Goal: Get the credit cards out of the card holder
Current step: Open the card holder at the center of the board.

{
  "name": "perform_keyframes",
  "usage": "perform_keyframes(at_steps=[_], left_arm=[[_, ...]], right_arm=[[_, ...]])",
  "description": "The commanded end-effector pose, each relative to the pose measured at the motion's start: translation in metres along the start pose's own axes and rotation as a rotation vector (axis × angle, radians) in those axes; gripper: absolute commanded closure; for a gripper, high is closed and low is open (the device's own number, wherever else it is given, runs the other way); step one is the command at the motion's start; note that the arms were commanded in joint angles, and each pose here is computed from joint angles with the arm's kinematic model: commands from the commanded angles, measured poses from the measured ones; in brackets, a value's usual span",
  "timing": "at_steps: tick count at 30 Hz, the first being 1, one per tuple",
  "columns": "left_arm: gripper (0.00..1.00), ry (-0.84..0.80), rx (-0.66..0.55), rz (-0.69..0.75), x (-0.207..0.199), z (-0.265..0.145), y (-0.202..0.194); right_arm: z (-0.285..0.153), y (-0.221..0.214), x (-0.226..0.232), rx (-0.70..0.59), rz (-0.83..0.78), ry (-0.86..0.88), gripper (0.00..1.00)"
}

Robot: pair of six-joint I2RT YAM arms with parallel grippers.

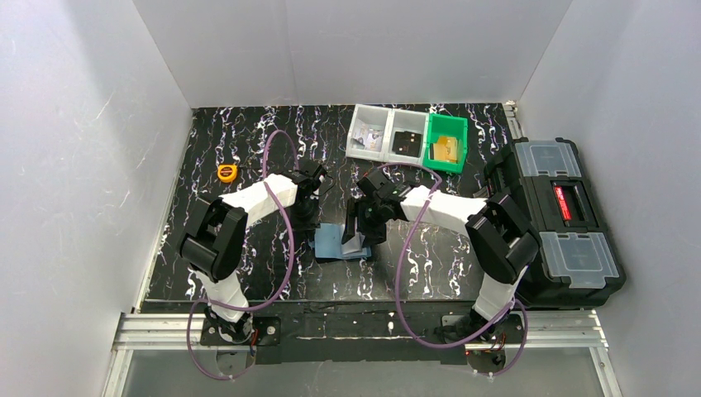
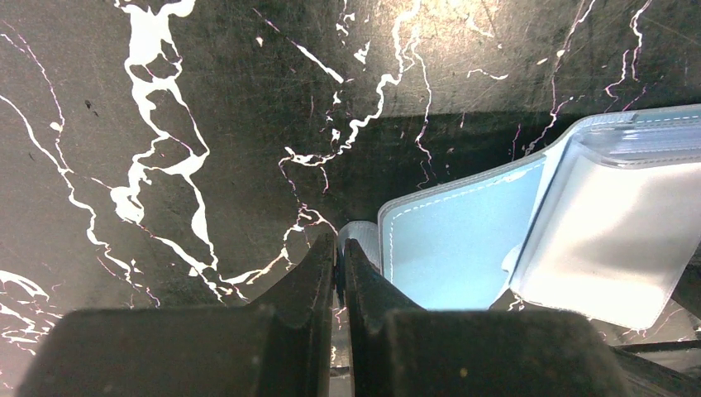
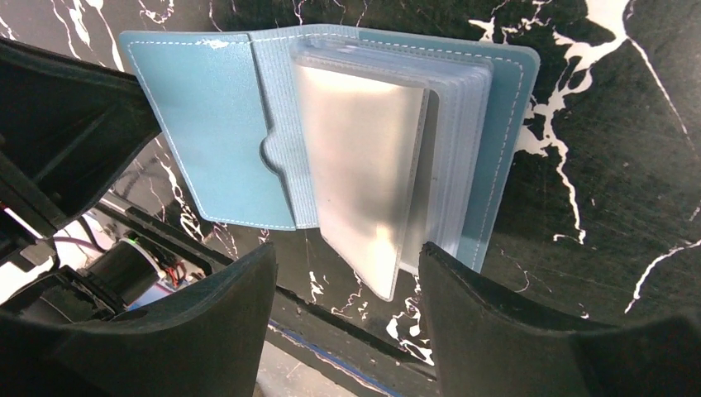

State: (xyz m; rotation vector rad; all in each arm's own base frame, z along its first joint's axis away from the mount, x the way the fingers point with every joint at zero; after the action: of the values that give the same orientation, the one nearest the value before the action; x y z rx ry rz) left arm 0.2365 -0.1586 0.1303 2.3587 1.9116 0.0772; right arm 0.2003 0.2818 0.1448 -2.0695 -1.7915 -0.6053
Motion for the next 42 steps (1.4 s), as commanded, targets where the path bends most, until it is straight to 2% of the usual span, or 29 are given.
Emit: perform_keyframes(at_steps=[1, 26, 29, 37, 42], left_arm=[[1.00, -0.018, -0.024, 0.004, 0.002, -0.014, -0.004], [1.00, -0.023, -0.041, 0.013, 0.004, -0.021, -0.007], [0.93, -0.027, -0.055, 0.015, 0.004, -0.026, -0.008], [0.62, -0.043, -0.106, 0.021, 0.006, -0.056, -0.013], [0.56, -0.033, -0.143, 0.013, 0.011, -0.079, -0.021]], right_arm=[[-0.002, 0.005, 0.016, -0.001, -0.007, 0.054, 0.29], [-0.015, 0.006, 0.038, -0.007, -0.020, 0.120, 0.29], [-0.012, 0.006, 0.042, 0.006, -0.027, 0.129, 0.29], [0.001, 0.011, 0.058, 0.033, -0.037, 0.143, 0.29], [0.010, 0.014, 0.068, 0.049, -0.041, 0.139, 0.29]])
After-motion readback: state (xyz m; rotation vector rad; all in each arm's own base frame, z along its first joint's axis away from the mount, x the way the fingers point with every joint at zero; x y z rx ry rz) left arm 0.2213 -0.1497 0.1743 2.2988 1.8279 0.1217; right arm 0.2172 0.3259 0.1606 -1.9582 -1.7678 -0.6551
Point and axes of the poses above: each gripper's point midway between its finger pads, its own z axis out along the fingers, its own x axis along the line the jaws close on, y = z × x, the point moved 10 cm from there along -z, back along the fingers, and after that the axes turned 10 degrees about z, right-handed, at the moved point
